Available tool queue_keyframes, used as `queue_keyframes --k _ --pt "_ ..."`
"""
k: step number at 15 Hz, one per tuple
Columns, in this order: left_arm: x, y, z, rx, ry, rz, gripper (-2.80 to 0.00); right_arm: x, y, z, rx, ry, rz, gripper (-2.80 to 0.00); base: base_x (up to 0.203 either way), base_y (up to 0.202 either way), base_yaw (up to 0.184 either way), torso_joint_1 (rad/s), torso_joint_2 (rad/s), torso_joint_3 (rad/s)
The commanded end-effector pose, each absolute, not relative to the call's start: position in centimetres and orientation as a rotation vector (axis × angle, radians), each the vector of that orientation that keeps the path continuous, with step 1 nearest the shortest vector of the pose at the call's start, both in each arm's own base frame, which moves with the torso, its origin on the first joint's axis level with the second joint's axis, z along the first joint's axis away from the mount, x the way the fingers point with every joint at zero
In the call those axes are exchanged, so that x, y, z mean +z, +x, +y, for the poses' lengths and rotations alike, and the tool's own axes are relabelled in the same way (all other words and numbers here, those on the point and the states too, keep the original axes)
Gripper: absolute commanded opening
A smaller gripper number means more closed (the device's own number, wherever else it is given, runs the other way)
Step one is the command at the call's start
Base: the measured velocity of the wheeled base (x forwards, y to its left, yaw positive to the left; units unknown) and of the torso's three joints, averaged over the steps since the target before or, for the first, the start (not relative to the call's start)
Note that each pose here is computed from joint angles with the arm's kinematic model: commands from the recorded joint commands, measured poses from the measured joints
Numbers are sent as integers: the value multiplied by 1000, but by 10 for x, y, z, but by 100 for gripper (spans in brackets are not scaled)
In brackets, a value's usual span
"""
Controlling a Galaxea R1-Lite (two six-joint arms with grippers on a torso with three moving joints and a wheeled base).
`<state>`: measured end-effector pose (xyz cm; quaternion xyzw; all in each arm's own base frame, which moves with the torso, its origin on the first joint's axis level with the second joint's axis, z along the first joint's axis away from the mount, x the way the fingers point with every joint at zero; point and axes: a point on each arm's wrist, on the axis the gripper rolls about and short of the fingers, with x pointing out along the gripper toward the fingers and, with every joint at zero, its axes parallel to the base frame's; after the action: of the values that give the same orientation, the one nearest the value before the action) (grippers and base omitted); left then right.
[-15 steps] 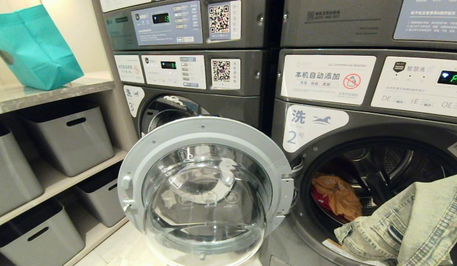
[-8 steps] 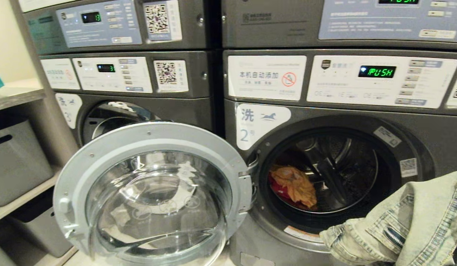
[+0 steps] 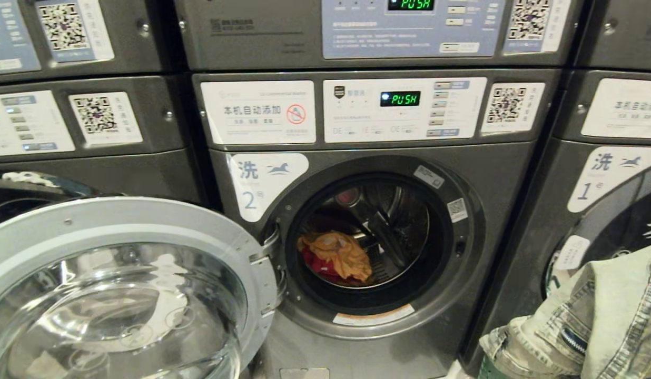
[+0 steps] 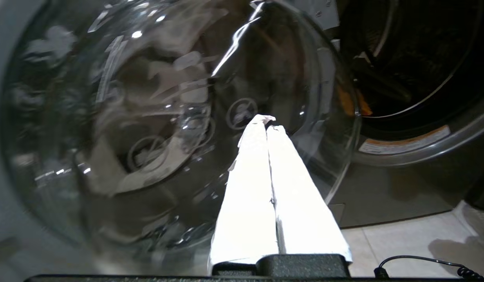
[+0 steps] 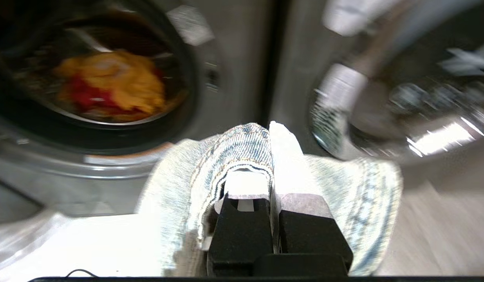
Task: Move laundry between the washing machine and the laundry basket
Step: Pick a cloth and place it into the basket
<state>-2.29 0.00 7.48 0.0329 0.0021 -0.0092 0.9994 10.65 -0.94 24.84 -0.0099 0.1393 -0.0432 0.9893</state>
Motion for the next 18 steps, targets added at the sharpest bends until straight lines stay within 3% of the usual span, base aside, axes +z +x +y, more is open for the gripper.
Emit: queue_keyframes --k 1,7,18 --pt "75 -23 0 -19 66 6 -280 247 108 -11 -98 -16 291 -280 4 13 -180 2 -2 2" --pt "75 -23 0 -19 66 6 -280 236 126 -16 -144 90 368 -280 0 5 -135 3 2 3" --pt "75 -23 0 -19 66 6 -280 173 206 -54 -283 203 717 -280 0 0 0 0 0 0"
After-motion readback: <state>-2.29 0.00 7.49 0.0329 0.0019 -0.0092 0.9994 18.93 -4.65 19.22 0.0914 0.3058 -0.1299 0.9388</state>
